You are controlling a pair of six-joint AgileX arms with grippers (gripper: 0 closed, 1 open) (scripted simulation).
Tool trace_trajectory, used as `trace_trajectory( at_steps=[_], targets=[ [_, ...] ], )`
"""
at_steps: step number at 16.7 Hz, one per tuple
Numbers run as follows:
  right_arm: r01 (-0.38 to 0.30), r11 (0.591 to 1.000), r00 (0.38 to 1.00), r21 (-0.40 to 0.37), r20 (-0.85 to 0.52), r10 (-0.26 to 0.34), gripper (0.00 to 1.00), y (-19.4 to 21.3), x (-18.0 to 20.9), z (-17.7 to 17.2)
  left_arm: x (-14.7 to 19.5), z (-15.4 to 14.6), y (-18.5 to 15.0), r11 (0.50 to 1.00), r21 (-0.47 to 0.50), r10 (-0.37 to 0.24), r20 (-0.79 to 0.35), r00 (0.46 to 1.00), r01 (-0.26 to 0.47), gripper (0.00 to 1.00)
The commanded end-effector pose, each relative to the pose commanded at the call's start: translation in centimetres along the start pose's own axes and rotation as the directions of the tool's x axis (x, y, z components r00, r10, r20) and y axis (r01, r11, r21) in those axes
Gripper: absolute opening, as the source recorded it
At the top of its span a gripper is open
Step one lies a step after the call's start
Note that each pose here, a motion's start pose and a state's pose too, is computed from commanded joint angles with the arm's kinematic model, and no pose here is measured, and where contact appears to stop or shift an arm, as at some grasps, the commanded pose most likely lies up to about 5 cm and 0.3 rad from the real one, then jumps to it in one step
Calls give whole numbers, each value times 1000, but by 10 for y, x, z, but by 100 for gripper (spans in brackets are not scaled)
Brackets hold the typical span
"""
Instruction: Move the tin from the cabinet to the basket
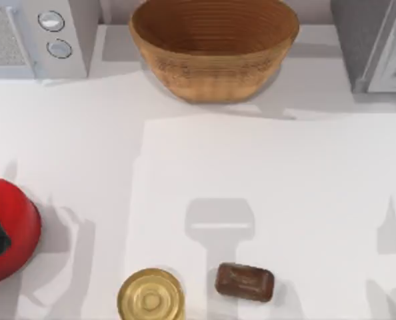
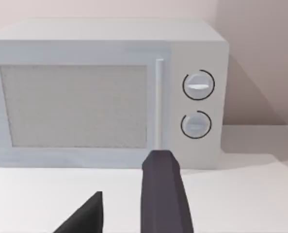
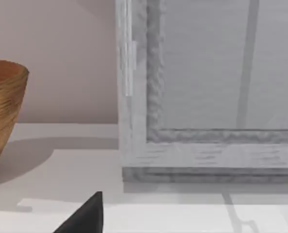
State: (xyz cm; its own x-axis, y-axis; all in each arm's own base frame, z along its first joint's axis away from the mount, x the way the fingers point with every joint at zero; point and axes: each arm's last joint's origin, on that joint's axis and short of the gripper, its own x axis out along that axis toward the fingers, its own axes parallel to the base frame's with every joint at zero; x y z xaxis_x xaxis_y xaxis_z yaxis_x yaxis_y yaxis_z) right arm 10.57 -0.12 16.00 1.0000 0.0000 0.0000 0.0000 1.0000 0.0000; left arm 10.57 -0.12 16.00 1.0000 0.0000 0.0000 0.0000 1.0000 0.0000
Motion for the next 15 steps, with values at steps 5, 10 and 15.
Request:
trace_trajectory(
  at_steps=[5,10,15],
  targets=[
    [-10,1000,1000,2,2,10,100,1,-1,16,0,0,0,1000,0,0,0,1000,0,100],
    [-11,1000,1000,2,7,11,100,5,3,94,0,0,0,1000,0,0,0,1000,0,100],
    [-8,1000,1000,2,11,8,100,11,28,193,0,0,0,1000,0,0,0,1000,0,100]
  ],
)
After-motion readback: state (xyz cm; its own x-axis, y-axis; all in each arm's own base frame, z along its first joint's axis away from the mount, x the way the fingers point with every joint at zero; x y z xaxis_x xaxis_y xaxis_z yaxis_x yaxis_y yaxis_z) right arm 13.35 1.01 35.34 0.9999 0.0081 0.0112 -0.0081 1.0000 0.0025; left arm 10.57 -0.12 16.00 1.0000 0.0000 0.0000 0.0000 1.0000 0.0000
